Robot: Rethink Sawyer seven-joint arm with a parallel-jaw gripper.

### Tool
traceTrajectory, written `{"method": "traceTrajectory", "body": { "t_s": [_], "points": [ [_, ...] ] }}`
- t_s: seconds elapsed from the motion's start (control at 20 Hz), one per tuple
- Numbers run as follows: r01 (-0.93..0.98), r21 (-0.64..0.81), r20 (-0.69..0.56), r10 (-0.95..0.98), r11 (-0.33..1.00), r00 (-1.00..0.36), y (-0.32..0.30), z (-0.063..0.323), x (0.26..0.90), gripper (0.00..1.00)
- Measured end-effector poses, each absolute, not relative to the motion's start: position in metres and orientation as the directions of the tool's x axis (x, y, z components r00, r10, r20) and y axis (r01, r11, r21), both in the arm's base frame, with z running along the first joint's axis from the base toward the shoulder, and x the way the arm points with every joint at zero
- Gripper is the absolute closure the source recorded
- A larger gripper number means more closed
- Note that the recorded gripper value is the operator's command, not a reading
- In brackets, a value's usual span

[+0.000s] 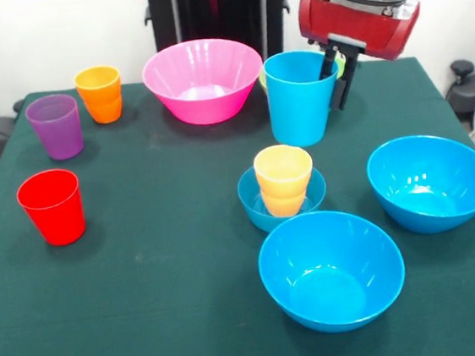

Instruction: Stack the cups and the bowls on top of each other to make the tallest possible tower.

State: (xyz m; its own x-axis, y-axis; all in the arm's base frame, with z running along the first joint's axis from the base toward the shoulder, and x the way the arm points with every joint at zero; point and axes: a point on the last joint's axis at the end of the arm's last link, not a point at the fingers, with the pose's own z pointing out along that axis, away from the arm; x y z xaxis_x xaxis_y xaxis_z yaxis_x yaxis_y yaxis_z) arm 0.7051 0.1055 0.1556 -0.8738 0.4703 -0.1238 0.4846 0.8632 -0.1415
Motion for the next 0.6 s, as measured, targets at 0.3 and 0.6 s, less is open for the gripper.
{"method": "traceTrajectory", "body": {
  "t_s": [0.3, 0.6],
  "points": [
    [0.479, -0.133, -0.137, 0.463, 0.868, -0.876, 0.1081, 0.1536, 0.7069, 1.00],
    [0.479, -0.126, -0.154, 0.460, 0.869, -0.875, 0.1079, 0.1533, 0.7092, 1.00]
  ]
}}
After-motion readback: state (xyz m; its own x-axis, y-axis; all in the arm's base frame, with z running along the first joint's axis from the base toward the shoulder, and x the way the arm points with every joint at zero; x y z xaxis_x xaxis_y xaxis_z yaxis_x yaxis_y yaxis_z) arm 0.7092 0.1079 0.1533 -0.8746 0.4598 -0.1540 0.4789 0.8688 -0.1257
